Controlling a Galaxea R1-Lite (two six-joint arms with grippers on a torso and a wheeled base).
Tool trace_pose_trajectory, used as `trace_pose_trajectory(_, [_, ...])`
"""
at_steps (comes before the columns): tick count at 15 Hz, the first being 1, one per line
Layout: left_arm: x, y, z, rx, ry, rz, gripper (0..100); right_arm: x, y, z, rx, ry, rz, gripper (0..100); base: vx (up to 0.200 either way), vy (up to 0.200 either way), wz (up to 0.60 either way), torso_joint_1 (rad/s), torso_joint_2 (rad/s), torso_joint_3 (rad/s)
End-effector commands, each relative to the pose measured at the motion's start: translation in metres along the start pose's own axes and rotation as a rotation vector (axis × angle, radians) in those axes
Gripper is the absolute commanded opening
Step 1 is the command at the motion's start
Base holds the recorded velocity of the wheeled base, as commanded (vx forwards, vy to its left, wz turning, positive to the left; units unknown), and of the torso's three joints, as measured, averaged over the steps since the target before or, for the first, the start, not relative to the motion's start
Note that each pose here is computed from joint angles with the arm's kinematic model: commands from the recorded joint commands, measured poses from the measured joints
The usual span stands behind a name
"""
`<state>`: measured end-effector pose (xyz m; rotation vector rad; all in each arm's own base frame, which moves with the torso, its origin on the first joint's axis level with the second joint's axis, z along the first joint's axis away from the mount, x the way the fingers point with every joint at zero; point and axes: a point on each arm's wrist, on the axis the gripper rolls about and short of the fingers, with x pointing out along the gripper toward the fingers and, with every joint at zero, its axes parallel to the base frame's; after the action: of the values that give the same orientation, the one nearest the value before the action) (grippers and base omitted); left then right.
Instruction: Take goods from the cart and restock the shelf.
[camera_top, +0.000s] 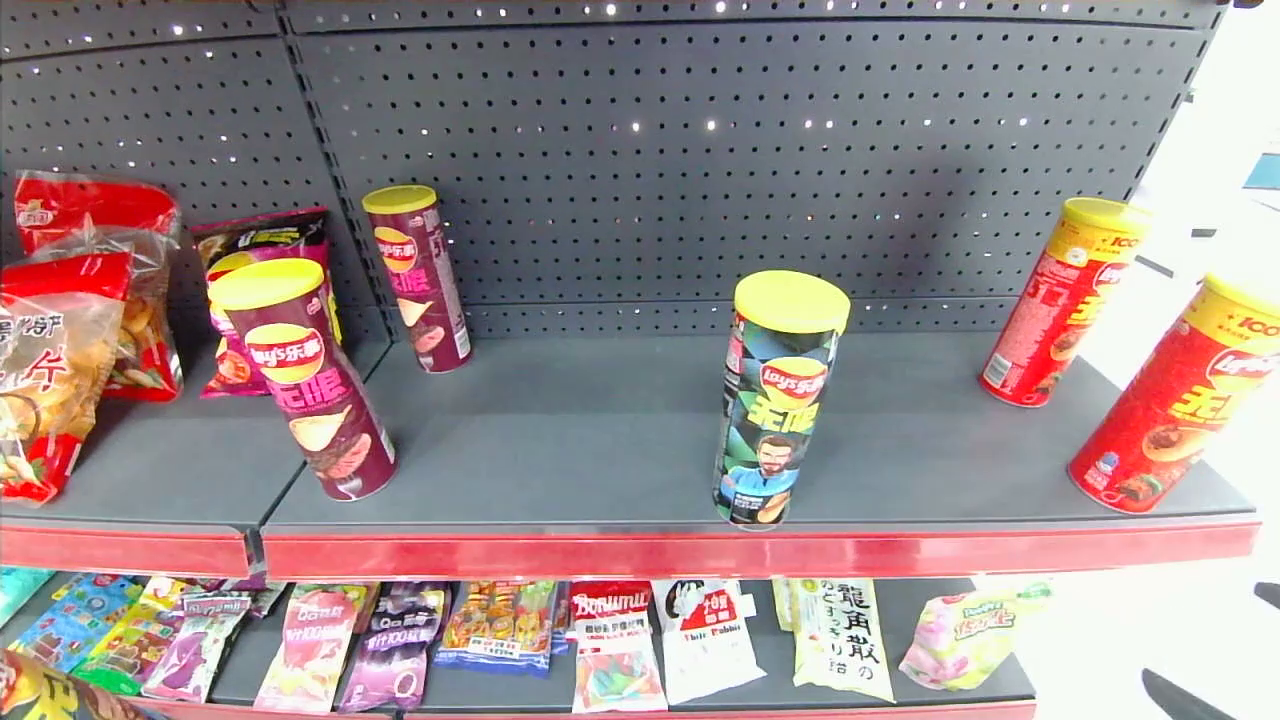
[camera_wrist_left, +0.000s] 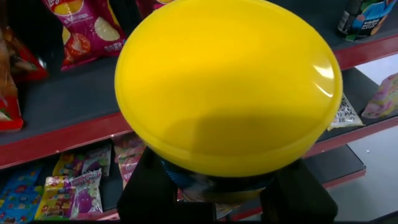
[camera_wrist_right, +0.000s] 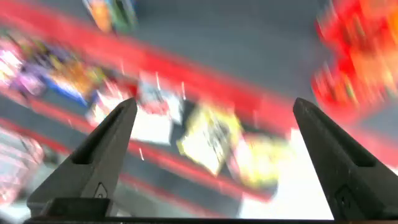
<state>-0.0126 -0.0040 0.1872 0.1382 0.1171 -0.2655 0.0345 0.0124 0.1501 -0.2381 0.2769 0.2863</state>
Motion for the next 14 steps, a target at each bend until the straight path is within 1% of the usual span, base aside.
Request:
trace_pose_trajectory(1, [0.009, 0.003, 0.009, -0.009, 0.032, -0.030, 0, -0.090, 0.000, -0.045, 0.041, -0.018, -0.194, 100, 0.000, 0.000, 0.00, 0.000, 0.00, 0.000])
trace_pose_trajectory(2, [0.010, 0.002, 0.009, -0.012, 0.034, -0.053, 0, -0.096, 0.001, -0.048, 0.056, 0.020, -0.236, 100, 0.000, 0.000, 0.00, 0.000, 0.00, 0.000])
trace_pose_trajectory(3, [0.010, 0.001, 0.008, -0.020, 0.032, -0.091, 0, -0.096, 0.000, -0.047, 0.105, 0.031, -0.316, 100, 0.000, 0.000, 0.00, 0.000, 0.00, 0.000])
trace_pose_trajectory(5, [0.010, 0.001, 0.008, -0.029, 0.030, -0.108, 0, -0.090, 0.003, -0.044, 0.170, 0.083, -0.400, 100, 0.000, 0.000, 0.00, 0.000, 0.00, 0.000])
trace_pose_trajectory(6, [0.010, 0.001, 0.009, -0.041, 0.026, -0.115, 0, -0.085, 0.003, -0.034, 0.182, 0.104, -0.439, 100, 0.000, 0.000, 0.00, 0.000, 0.00, 0.000])
trace_pose_trajectory(7, [0.010, 0.001, 0.010, -0.047, 0.022, -0.117, 0, -0.078, -0.001, -0.016, 0.194, 0.104, -0.472, 100, 0.000, 0.000, 0.00, 0.000, 0.00, 0.000])
trace_pose_trajectory(8, [0.011, 0.001, 0.009, -0.049, 0.021, -0.117, 0, -0.070, -0.004, -0.005, 0.206, 0.114, -0.513, 100, 0.000, 0.000, 0.00, 0.000, 0.00, 0.000])
trace_pose_trajectory(9, [0.011, 0.001, 0.009, -0.050, 0.019, -0.117, 0, -0.064, -0.002, -0.007, 0.226, 0.164, -0.581, 100, 0.000, 0.000, 0.00, 0.000, 0.00, 0.000])
trace_pose_trajectory(10, [0.011, 0.001, 0.010, -0.052, 0.018, -0.117, 0, -0.060, 0.004, -0.023, 0.248, 0.203, -0.648, 100, 0.000, 0.000, 0.00, 0.000, 0.00, 0.000])
trace_pose_trajectory(11, [0.012, 0.002, 0.011, -0.052, 0.016, -0.117, 0, -0.059, 0.008, -0.033, 0.251, 0.213, -0.672, 100, 0.000, 0.000, 0.00, 0.000, 0.00, 0.000])
trace_pose_trajectory(12, [0.012, 0.002, 0.010, -0.052, 0.018, -0.115, 0, -0.058, 0.015, -0.056, 0.239, 0.138, -0.638, 100, 0.000, 0.000, 0.00, 0.000, 0.00, 0.000])
trace_pose_trajectory(13, [0.012, 0.001, 0.009, -0.055, 0.021, -0.116, 0, -0.055, 0.018, -0.069, 0.221, 0.069, -0.567, 100, 0.000, 0.000, 0.00, 0.000, 0.00, 0.000])
trace_pose_trajectory(14, [0.011, 0.001, 0.009, -0.054, 0.017, -0.115, 0, -0.038, 0.017, -0.073, 0.217, -0.087, -0.463, 100, 0.000, 0.000, 0.00, 0.000, 0.00, 0.000])
